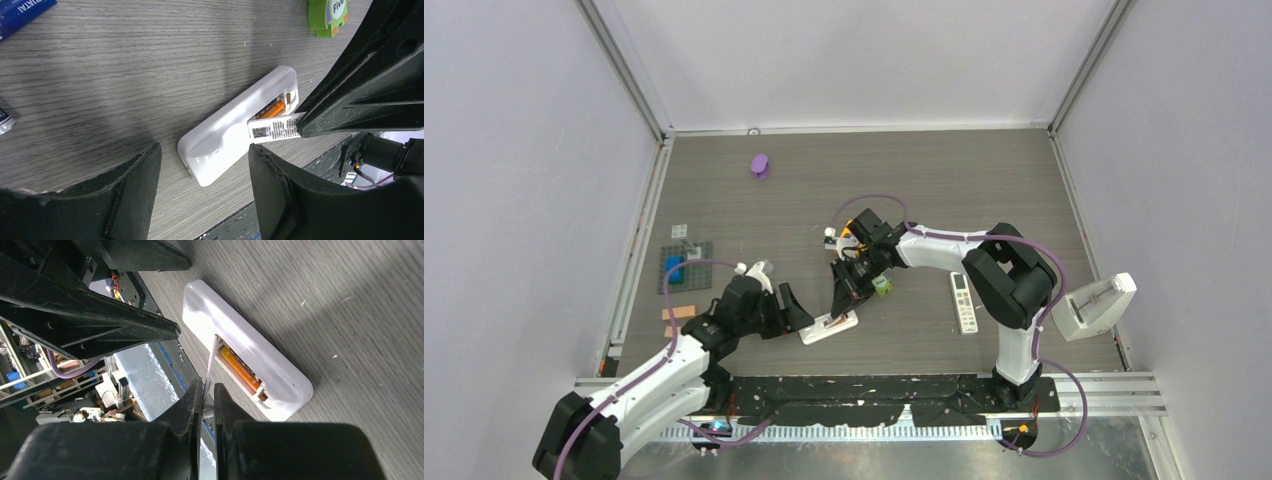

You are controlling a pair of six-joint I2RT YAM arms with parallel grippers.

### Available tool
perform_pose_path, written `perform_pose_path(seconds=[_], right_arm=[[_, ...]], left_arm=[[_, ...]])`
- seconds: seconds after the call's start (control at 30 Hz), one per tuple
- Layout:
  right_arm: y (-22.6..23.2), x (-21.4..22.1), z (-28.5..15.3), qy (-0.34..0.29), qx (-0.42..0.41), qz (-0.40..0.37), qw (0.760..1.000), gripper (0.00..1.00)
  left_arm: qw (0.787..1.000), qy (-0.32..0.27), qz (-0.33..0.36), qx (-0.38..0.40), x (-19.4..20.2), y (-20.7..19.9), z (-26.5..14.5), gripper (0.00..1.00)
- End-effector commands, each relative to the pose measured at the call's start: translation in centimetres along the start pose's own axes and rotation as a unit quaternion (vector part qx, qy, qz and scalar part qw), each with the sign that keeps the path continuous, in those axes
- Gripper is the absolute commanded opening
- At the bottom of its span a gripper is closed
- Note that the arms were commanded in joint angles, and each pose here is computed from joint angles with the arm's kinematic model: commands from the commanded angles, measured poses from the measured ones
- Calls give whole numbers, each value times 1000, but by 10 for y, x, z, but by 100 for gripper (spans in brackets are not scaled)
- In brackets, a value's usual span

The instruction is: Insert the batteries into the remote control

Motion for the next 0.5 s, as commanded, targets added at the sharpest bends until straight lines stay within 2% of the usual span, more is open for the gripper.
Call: perform_pose_path(seconds=[0.0, 0.23, 0.47], right_arm=[[-1, 0, 6, -1, -6, -4, 1000, 5], [-3, 3, 8, 5, -3, -1, 1000, 7], [-6, 2, 4, -4, 34, 1, 999, 18]], left_arm=[[1000, 11, -5, -16, 5, 10, 3, 65], [1000, 25, -11, -13, 9, 11, 6, 65], [999, 30, -11, -11, 9, 11, 8, 65]])
Point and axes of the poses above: each gripper's point midway between its finger pads, its own z axis out along the fingers, its own y axis along the line the jaws close on, x = y × z, the point moved 7 cm from there along -z, back along the fingers, and after that the axes turned 12 degrees about -z, right-handed, at the moved point
